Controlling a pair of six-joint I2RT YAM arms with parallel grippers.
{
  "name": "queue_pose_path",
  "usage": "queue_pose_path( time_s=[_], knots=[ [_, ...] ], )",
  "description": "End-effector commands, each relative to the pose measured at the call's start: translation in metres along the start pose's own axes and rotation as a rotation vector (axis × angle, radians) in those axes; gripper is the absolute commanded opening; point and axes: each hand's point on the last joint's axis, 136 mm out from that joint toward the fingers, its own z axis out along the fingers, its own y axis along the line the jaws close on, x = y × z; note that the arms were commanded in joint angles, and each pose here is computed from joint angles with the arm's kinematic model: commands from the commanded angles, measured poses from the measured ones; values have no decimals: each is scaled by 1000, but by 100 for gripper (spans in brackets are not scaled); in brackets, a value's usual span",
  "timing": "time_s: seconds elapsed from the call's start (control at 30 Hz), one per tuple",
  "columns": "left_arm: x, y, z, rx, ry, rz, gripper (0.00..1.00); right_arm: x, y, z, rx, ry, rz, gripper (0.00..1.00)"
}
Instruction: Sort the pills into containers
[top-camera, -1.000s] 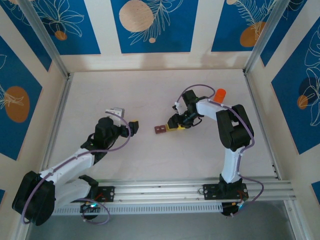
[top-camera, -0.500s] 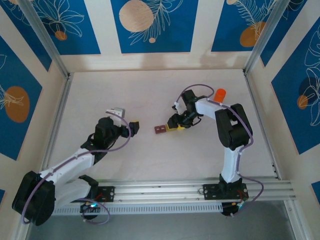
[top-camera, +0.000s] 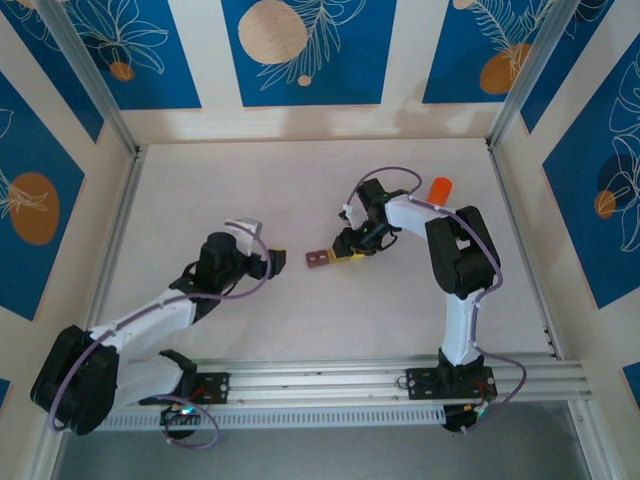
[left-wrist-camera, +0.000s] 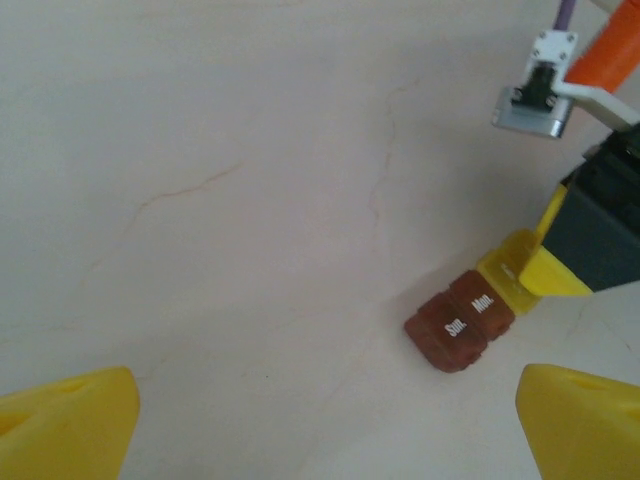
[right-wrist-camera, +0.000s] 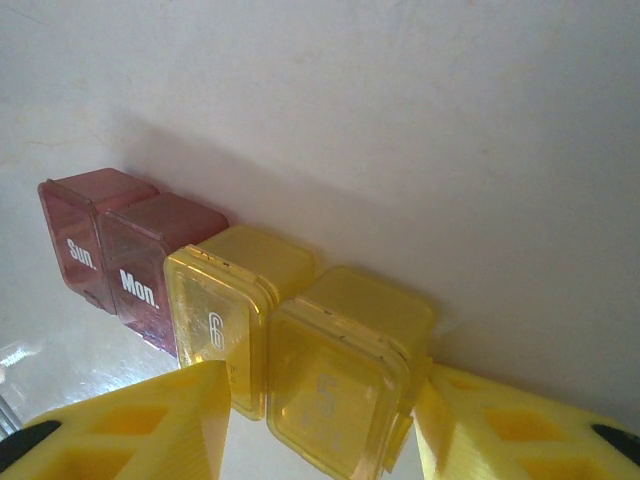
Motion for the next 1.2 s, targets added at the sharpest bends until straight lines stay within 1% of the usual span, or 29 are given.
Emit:
queue_pose_path(
  time_s=[0.0, 0.13, 0.2, 0.23, 0.27, 0.37, 0.5, 0.6, 0.7, 0.77, 0.87, 1.0, 1.1, 1.17],
  knots=[
    [-3, -24, 10, 96, 50, 69, 96, 12, -14, 12, 57, 60, 11, 49],
    [6, -41, 27, 188, 108, 143, 90, 9, -17, 12, 67, 60, 18, 49],
    [11, -48, 36, 240, 139, 201, 78, 8, -17, 12, 67, 63, 22, 49],
    [12, -52, 39, 266, 154, 226, 73, 7, -17, 11, 66, 65, 26, 49],
    [16, -55, 42, 287, 173, 248, 73, 6, -18, 11, 66, 67, 30, 49],
    [21, -65, 46, 364, 211, 333, 71, 3, -18, 9, 60, 69, 42, 47],
    [21, -72, 48, 419, 267, 419, 72, -1, -17, 7, 43, 68, 54, 47],
    [21, -69, 47, 413, 300, 511, 71, -4, -18, 6, 35, 66, 65, 46],
    [28, -68, 43, 432, 298, 639, 73, -4, -18, 6, 28, 69, 68, 45],
    [32, -69, 41, 445, 297, 690, 75, -5, -18, 6, 25, 64, 66, 45],
    [40, -69, 45, 444, 326, 718, 76, -6, -18, 7, 22, 62, 65, 44],
    [50, -62, 55, 409, 398, 756, 76, -8, -19, 7, 26, 57, 63, 44],
    [53, -59, 61, 389, 445, 737, 76, -8, -19, 7, 28, 56, 62, 43],
    [57, -59, 66, 387, 457, 739, 76, -7, -19, 7, 31, 56, 58, 43]
  ],
)
